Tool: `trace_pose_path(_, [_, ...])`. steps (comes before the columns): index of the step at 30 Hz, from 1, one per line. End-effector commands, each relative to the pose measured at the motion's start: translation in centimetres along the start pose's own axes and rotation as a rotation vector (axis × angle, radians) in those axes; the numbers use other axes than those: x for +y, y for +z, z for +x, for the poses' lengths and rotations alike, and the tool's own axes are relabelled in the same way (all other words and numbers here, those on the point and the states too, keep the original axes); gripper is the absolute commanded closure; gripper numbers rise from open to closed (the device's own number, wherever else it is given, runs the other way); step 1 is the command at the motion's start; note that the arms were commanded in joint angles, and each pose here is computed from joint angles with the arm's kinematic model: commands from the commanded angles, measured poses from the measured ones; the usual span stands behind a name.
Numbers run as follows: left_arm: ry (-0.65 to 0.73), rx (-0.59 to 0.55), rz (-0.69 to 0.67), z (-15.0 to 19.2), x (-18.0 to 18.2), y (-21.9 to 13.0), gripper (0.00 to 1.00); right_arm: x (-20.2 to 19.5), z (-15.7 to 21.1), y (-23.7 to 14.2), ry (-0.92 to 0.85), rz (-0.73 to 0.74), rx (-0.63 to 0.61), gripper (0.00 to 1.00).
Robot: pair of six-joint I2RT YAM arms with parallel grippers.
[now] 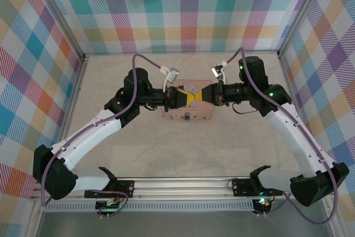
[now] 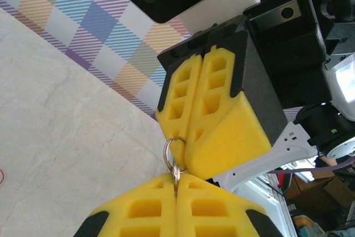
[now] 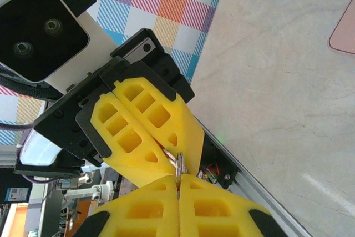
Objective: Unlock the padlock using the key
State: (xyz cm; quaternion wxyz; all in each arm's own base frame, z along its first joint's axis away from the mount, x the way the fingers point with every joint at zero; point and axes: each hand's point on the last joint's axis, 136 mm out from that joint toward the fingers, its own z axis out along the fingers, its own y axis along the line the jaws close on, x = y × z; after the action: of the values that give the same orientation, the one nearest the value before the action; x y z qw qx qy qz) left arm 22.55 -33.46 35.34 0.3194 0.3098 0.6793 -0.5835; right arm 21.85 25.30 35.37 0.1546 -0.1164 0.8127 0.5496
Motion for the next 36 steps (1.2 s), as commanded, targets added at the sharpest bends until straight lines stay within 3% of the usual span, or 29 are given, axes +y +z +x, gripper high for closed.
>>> trace_pose_path(1, [0.044, -0.01, 0.03, -0.8, -2.0, -0.6, 1.0, 1.3, -0.4, -1.0, -0.075, -0.033, -0.055, 0.73])
trace_pose_path(5, [0.042, -0.004, 0.062, -0.8, -2.7, -0.7, 1.0, 1.8, -0.5, -1.3, -0.118, -0.061, -0.092, 0.57])
trace_pose_path(19, [0.029, 0.007, 0.148, -1.1, -4.3, -0.5, 1.0, 2.4, -0.2, -0.1, -0.137, -0.188, -0.05, 0.49])
trace_pose_path(25, [0.021, 0.015, 0.149, -1.1, -4.1, -0.1, 1.0, 3.0, 0.1, 0.0, -0.15, -0.226, -0.037, 0.67])
trace_pose_path(36, [0.015, 0.02, 0.146, -1.3, -3.8, 0.3, 1.0, 3.2, 1.0, 0.0, -0.172, -0.244, 0.003, 0.88])
